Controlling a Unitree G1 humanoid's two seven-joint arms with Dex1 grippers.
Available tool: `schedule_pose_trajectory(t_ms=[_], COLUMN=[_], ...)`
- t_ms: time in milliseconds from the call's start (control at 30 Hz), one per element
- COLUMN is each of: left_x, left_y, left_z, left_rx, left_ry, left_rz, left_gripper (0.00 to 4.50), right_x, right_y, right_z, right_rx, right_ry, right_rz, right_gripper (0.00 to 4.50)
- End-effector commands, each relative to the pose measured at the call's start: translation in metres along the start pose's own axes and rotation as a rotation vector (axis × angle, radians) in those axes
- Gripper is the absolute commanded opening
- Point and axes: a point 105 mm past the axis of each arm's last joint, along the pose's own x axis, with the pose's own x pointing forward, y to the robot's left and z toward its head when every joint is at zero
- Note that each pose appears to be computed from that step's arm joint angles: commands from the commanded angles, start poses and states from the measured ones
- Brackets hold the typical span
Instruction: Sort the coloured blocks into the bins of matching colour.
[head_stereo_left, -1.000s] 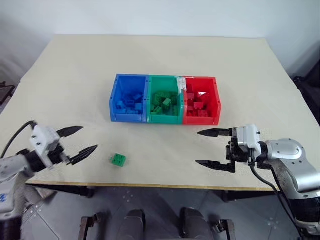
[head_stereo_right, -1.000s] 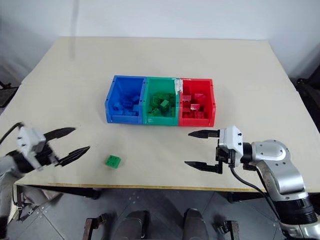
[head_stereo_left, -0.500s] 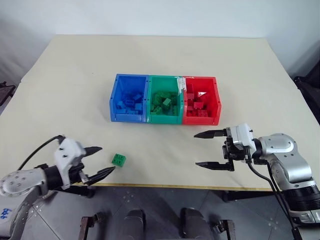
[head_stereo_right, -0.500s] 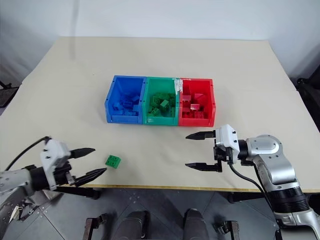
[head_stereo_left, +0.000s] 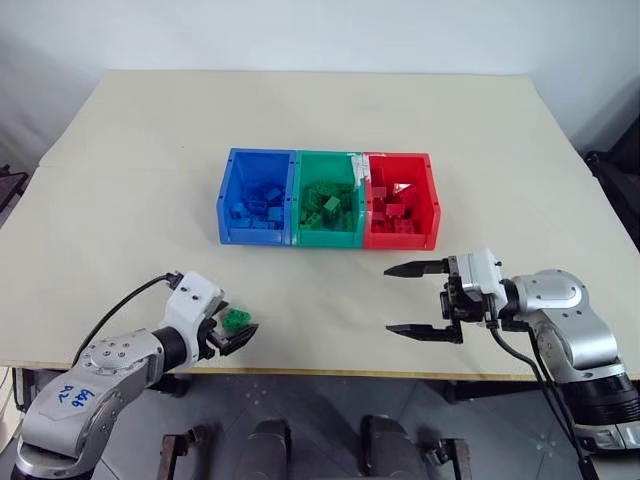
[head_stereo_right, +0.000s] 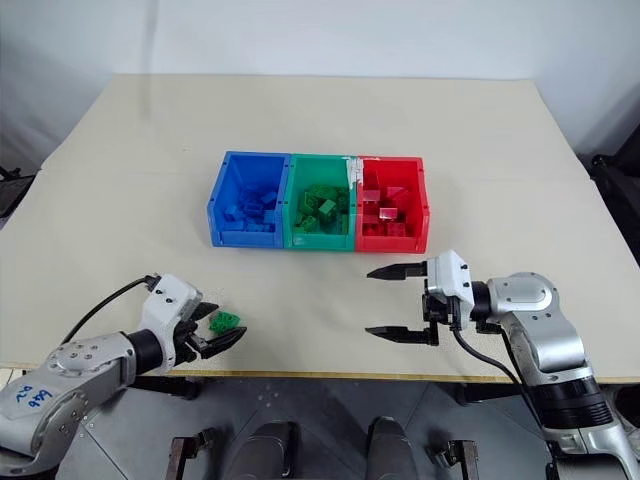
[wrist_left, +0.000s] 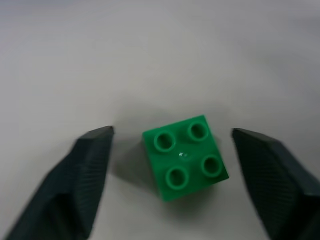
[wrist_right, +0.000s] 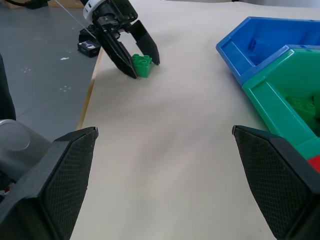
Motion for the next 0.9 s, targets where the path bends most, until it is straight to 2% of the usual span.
schedule_pose_trajectory(t_ms=[33,133,167,300,433,500,567,667,800,900], left_x=[-0.001,-0.001,-0.001,0.0,0.018,0.029,0.055,0.091,0.113,0.118], left_y=[0.002,0.002,0.0,-0.014,-0.018,-0.015,-0.012,-0.005,-0.006,-0.01], left_z=[0.002,0.011,0.022,0.074,0.111,0.124,0.158,0.196,0.211,0.211], left_rx=[0.021,0.041,0.08,0.219,0.388,0.408,0.49,0.5,0.501,0.49], left_ry=[-0.008,-0.038,-0.087,-0.297,-0.409,-0.443,-0.529,-0.582,-0.596,-0.605], left_rz=[-0.002,-0.041,-0.085,-0.29,-0.406,-0.421,-0.406,-0.349,-0.352,-0.385], left_gripper=[2.65,1.61,1.47,1.47,1.47,1.47,1.47,1.47,1.47,2.48], right_x=[0.001,0.001,0.0,-0.01,-0.023,-0.027,-0.04,-0.053,-0.057,-0.056], right_y=[0.0,-0.001,-0.002,-0.005,-0.007,-0.007,-0.01,-0.005,0.005,0.01], right_z=[0.007,0.007,0.007,0.008,0.01,0.012,0.014,0.012,0.011,0.011], right_rx=[-0.037,-0.039,-0.041,-0.049,-0.047,-0.044,-0.075,-0.079,-0.065,-0.056], right_ry=[-0.015,-0.01,-0.005,0.011,-0.001,-0.009,-0.028,-0.017,-0.012,-0.01], right_rz=[-0.006,-0.015,-0.024,-0.105,-0.252,-0.304,-0.459,-0.603,-0.672,-0.701], right_gripper=[4.5,4.5,4.5,4.5,4.5,4.5,4.5,4.5,4.5,4.5])
